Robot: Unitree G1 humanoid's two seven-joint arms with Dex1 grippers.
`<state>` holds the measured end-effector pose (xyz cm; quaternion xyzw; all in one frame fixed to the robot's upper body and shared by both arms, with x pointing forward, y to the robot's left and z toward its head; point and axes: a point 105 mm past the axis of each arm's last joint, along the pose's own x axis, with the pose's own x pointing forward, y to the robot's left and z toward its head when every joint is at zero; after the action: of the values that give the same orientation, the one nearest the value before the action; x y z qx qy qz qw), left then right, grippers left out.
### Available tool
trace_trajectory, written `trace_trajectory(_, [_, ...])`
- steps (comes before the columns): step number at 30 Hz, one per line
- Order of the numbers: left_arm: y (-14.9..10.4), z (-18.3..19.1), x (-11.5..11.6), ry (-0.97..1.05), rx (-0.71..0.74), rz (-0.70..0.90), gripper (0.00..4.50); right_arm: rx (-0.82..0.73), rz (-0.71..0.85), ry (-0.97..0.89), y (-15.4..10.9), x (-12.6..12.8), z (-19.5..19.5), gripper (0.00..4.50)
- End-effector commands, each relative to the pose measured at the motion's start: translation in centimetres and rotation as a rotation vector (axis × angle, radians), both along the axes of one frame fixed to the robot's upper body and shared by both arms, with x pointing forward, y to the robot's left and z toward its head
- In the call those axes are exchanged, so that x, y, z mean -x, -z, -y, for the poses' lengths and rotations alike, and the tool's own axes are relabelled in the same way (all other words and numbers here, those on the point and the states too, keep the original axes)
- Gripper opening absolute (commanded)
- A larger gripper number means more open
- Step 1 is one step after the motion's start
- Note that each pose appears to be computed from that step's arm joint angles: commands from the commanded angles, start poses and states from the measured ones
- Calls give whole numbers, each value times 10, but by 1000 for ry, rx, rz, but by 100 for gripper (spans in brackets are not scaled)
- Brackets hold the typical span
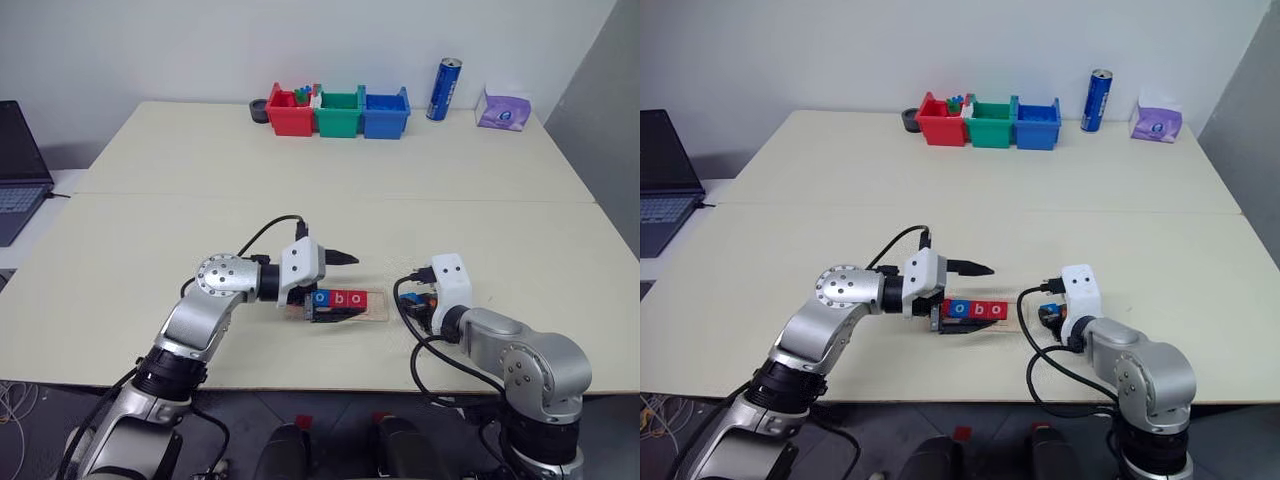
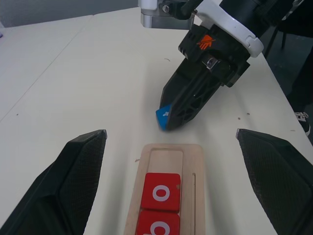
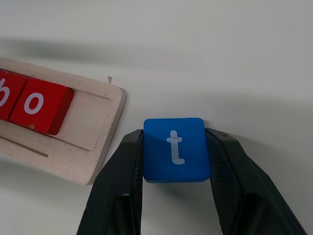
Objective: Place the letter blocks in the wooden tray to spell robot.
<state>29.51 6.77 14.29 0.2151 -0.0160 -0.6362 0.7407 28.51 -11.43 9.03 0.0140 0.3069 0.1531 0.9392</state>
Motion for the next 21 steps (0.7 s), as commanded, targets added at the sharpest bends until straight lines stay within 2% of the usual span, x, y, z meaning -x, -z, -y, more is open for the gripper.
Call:
trace_trajectory(1, [-11, 2, 5, 9, 32, 38, 450, 10, -42, 21, 7, 5, 5, 181])
trace_trajectory(7, [-10, 2, 6, 1, 36, 26, 450, -21, -7, -7, -5, 5, 2, 385])
trace_trajectory(9, [-10, 1, 5, -2, 38, 24, 450, -44, 69, -19, -26, -2, 4, 447])
trace_trajectory(13, [-10, -2, 5, -5, 37, 22, 450, -42, 194, -87, -64, -13, 11, 447])
trace_trajectory(16, [-11, -5, 4, -7, 38, 21, 450, -55, 299, -222, -91, -22, 14, 447])
trace_trajectory(19, [-11, -7, 4, -5, 38, 21, 450, -63, 362, -444, -98, -18, 10, 447])
trace_trajectory(21, [-11, -8, 4, -1, 40, 19, 450, -21, 379, -608, -89, -10, 12, 447])
